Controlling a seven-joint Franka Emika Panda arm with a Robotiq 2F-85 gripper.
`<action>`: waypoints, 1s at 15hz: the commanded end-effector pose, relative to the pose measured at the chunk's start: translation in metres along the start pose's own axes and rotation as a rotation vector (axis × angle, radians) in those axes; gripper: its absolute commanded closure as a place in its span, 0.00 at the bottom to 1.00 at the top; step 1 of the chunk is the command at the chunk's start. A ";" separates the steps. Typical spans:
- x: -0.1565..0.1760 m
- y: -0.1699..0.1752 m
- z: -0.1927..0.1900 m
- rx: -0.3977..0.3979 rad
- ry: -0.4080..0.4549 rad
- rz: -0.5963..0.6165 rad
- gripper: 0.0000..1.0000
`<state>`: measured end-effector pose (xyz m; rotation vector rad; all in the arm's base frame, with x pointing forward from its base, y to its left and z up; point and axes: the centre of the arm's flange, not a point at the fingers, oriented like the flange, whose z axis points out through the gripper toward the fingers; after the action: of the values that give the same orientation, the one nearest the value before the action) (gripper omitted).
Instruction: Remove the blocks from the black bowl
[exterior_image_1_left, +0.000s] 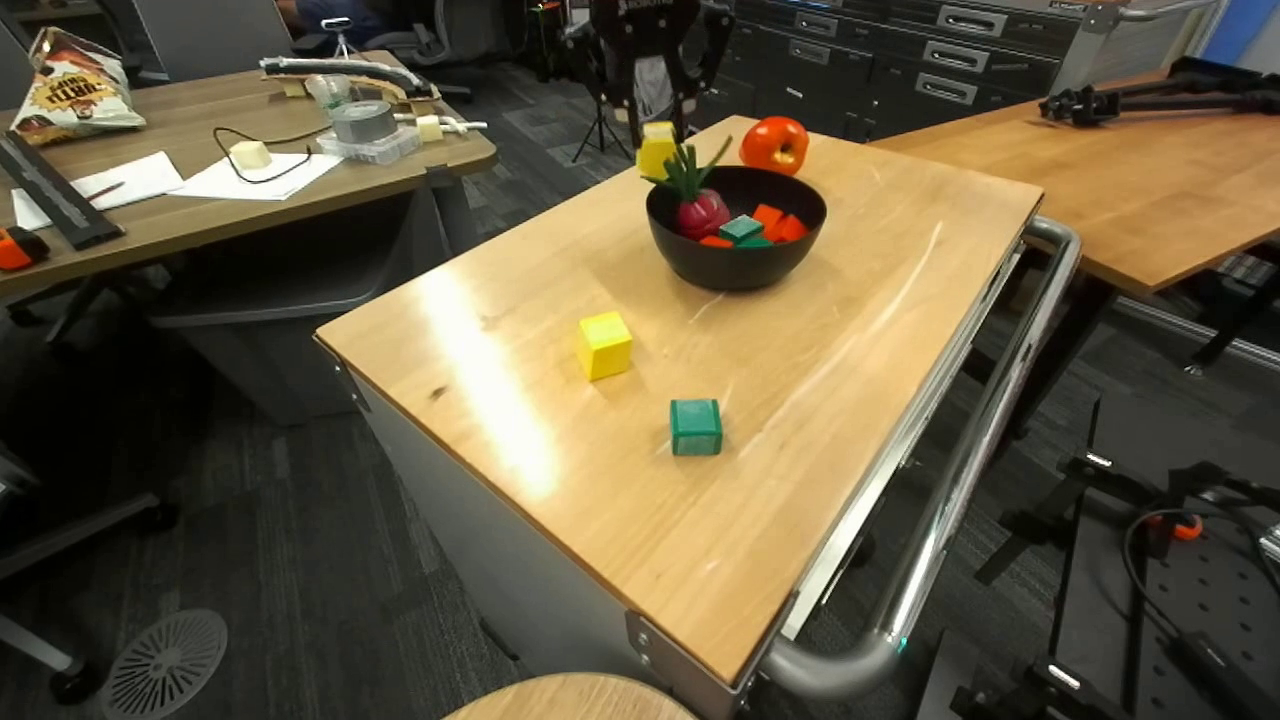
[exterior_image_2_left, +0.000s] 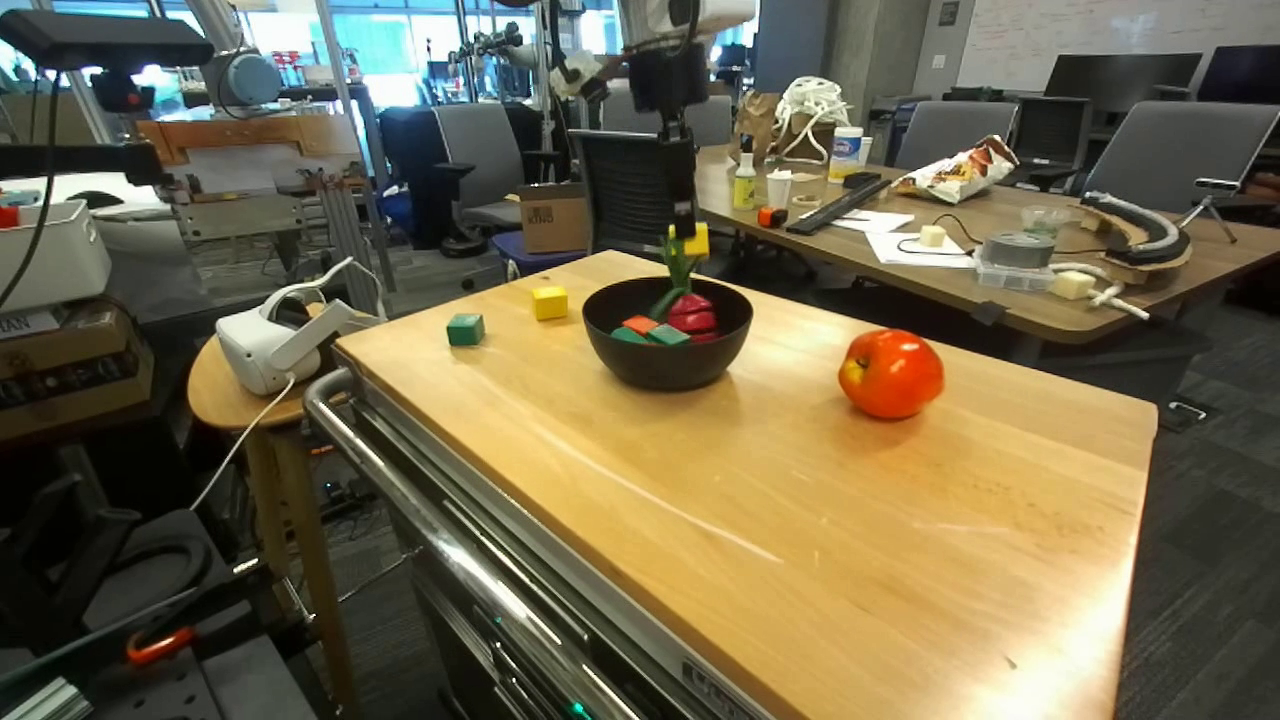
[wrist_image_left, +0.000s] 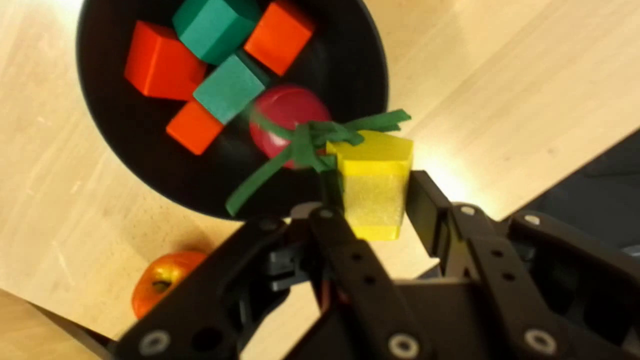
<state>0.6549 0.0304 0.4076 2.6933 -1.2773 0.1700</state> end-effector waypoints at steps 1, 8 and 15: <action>-0.014 -0.019 -0.045 0.137 0.114 -0.085 0.88; -0.069 -0.079 -0.051 0.221 0.097 -0.306 0.88; -0.071 -0.089 -0.072 0.262 0.145 -0.355 0.88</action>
<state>0.6660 0.1505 0.4407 2.9804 -0.8084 0.4418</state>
